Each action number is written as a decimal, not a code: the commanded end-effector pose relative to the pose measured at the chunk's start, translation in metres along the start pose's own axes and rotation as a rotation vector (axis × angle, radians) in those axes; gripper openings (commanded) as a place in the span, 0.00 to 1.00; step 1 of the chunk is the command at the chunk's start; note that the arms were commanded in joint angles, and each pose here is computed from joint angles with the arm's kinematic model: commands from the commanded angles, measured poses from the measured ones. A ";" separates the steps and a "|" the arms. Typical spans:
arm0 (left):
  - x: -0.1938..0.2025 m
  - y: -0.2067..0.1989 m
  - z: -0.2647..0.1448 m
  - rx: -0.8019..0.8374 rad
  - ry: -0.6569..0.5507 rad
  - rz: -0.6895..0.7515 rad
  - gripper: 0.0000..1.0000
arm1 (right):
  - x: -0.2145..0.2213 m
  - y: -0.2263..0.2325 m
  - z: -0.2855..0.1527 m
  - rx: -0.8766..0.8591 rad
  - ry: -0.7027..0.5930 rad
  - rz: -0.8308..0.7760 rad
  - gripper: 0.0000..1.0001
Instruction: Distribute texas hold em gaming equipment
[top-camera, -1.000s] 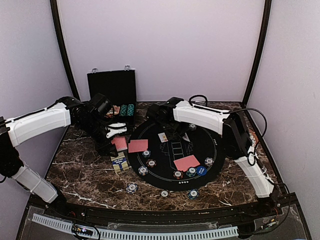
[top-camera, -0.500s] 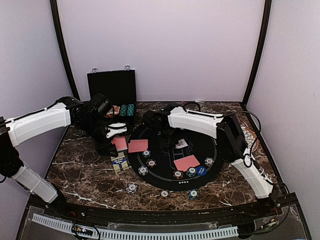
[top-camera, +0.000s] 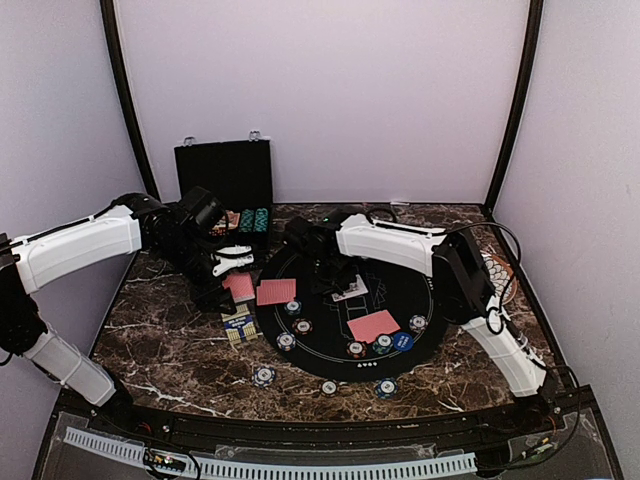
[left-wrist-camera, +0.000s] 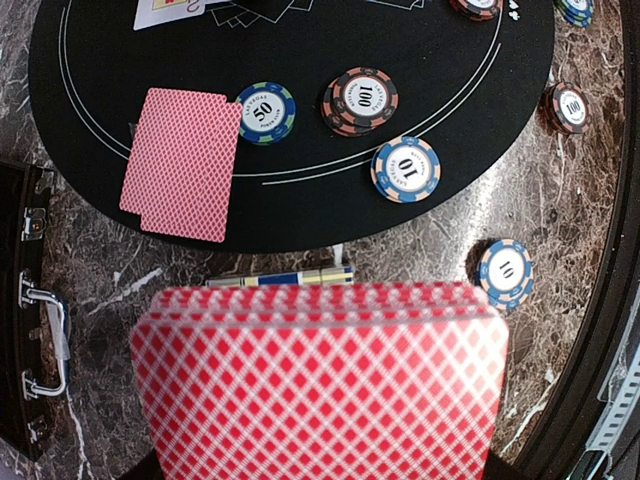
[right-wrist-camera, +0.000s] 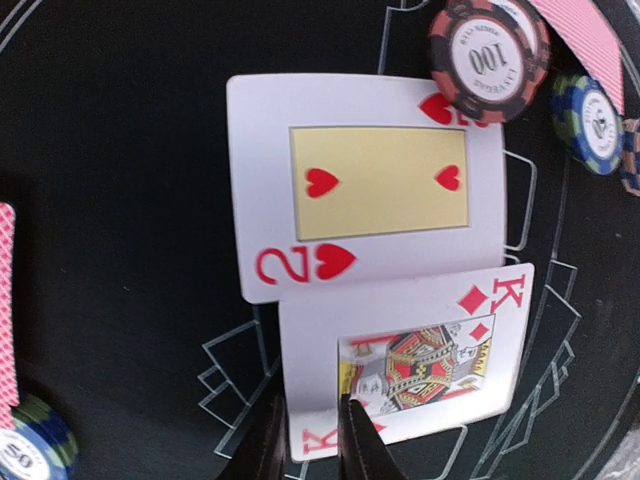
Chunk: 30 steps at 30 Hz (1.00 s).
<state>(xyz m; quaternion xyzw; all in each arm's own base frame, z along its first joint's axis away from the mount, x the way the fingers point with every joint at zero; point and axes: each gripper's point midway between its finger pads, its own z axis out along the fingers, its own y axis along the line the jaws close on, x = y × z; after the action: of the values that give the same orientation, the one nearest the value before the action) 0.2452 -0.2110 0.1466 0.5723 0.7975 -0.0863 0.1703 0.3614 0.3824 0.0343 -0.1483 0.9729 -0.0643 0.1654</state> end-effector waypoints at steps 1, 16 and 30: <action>-0.006 -0.002 -0.013 0.000 -0.032 0.012 0.00 | -0.006 0.010 0.004 -0.111 0.004 0.067 0.25; -0.010 0.002 -0.017 -0.019 -0.042 0.011 0.00 | -0.036 0.019 -0.111 -0.661 -0.218 0.237 0.61; -0.023 0.001 -0.024 0.005 -0.078 -0.001 0.00 | 0.005 0.093 -0.203 -1.330 -0.134 0.202 0.69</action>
<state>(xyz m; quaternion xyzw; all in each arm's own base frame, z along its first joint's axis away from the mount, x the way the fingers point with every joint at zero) 0.2507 -0.2197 0.1644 0.5708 0.7924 -0.0979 0.1917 0.2869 0.4532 0.1682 -0.0959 0.8609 0.4830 0.1280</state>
